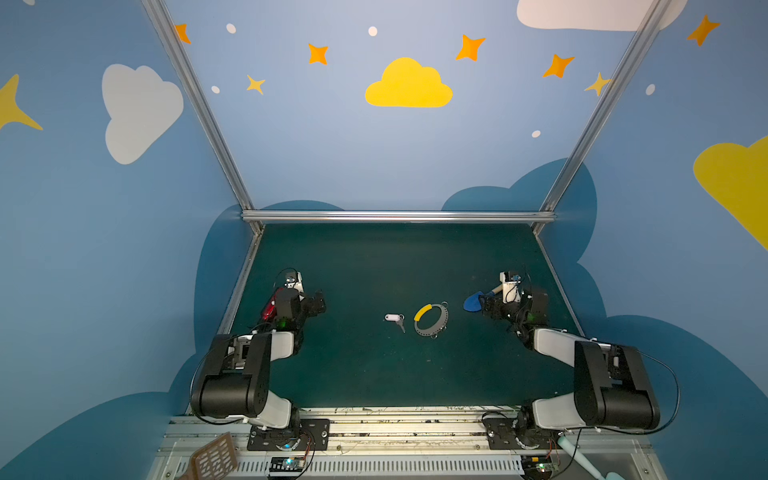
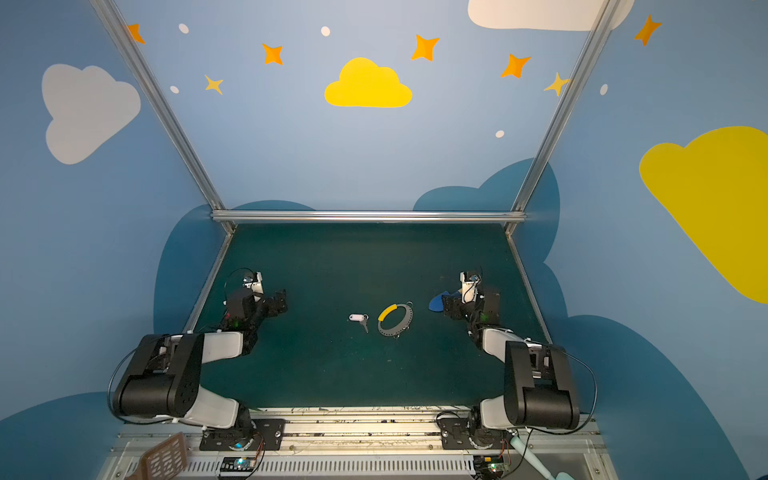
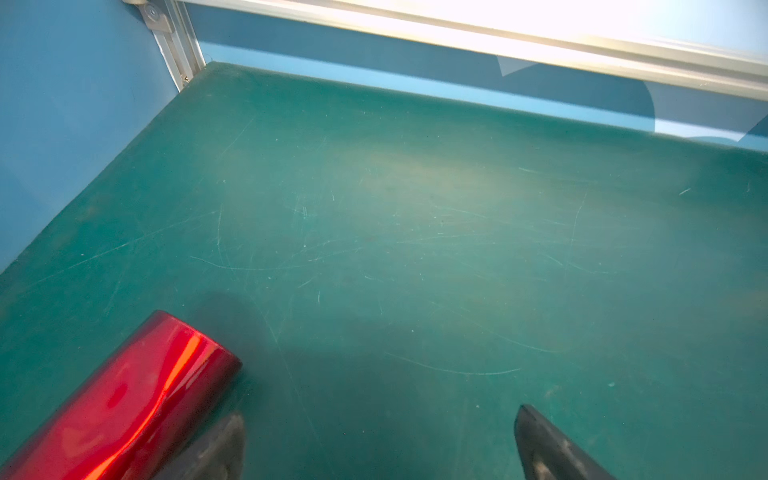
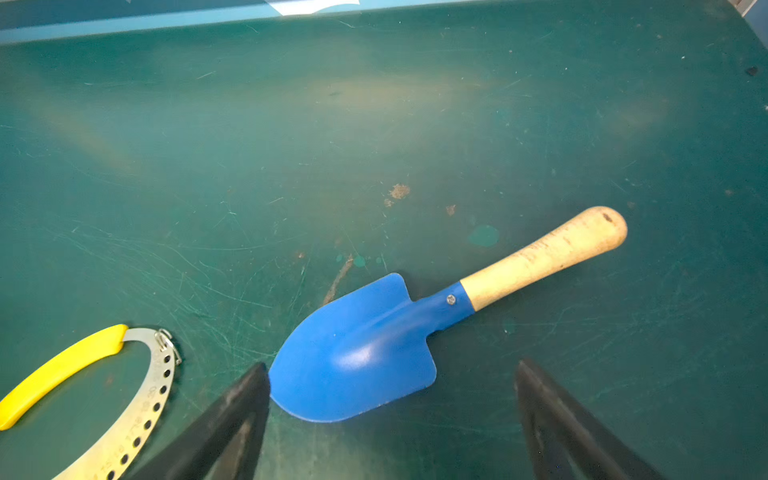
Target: Put the keys on the keyring
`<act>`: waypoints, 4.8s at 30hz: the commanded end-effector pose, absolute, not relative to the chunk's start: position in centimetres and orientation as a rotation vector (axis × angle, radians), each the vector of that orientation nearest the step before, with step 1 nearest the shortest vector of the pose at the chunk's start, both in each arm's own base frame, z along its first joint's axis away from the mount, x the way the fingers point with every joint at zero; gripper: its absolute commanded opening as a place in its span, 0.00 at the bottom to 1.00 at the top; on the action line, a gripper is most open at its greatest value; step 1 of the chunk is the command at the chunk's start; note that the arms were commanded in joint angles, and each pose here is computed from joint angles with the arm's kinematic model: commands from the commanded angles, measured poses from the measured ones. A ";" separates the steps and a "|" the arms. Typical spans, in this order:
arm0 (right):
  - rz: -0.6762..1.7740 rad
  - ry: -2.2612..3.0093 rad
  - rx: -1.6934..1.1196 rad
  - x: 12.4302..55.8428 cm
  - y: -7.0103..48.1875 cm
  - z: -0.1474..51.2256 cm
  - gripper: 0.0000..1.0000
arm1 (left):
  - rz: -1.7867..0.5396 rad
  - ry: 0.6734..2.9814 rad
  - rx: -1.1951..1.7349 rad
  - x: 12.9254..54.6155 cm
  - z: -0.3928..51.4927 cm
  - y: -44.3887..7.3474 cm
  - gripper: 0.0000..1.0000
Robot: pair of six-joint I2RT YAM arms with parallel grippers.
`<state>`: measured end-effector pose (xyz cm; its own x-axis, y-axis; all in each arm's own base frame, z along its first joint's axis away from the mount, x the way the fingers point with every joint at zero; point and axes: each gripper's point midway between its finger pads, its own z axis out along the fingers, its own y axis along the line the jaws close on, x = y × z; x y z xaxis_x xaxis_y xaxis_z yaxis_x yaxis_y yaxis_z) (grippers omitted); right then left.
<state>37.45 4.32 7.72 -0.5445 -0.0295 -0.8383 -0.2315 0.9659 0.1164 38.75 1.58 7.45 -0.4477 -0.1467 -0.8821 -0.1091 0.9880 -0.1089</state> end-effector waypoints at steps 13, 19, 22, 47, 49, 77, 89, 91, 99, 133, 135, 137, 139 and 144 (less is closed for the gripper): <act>0.286 2.099 -0.193 38.4 4.8 8.9 0.90 | -0.052 2.018 -0.180 39.4 8.0 1.6 1.00; 0.295 2.101 -0.189 38.3 4.7 8.9 0.90 | -0.046 2.017 -0.180 39.4 8.1 1.6 1.00; 0.295 2.099 -0.189 38.4 4.7 8.9 0.90 | -0.041 2.016 -0.179 39.4 8.1 1.6 1.00; 0.700 2.290 -0.365 35.0 13.2 13.9 0.82 | -0.330 2.081 -0.112 40.0 18.2 -4.2 1.00; 0.762 2.349 -0.341 34.5 13.8 13.1 0.78 | -0.424 2.101 -0.003 39.6 19.0 -7.0 1.00; 0.693 2.698 -0.948 33.2 16.3 7.6 0.48 | -0.624 2.118 0.603 38.6 18.7 -20.1 0.91; 0.498 2.790 -0.952 35.4 16.7 5.7 0.45 | -0.629 2.140 0.684 37.2 17.4 -21.5 0.85; 0.493 2.791 -0.992 35.6 17.1 5.5 0.42 | -0.632 2.145 0.694 37.1 17.2 -21.8 0.84; 0.464 2.845 -1.083 35.4 17.2 4.0 0.32 | -0.647 2.139 0.703 36.7 17.4 -22.2 0.83; 0.540 2.852 -1.149 35.7 18.9 2.6 0.03 | -0.653 2.163 0.726 36.2 16.3 -23.0 0.82; 0.535 2.844 -1.158 35.7 18.8 2.9 0.00 | -0.654 2.160 0.723 36.3 16.4 -23.0 0.82; 0.526 2.830 -1.172 35.6 18.7 3.3 0.00 | -0.653 2.158 0.723 36.2 16.5 -23.0 0.82; 0.532 2.797 -1.201 35.5 18.9 4.0 0.00 | -0.653 2.155 0.722 36.2 16.6 -23.0 0.82; 0.507 2.632 -1.333 35.2 20.1 6.5 0.00 | -0.656 2.133 0.713 36.1 17.3 -23.0 0.80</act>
<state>35.67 18.91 3.41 -0.6798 -0.7079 -0.1917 -0.7301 0.6284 0.2685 36.39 -22.82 16.59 -0.5559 0.2760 -0.7841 0.6621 0.7174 -0.2168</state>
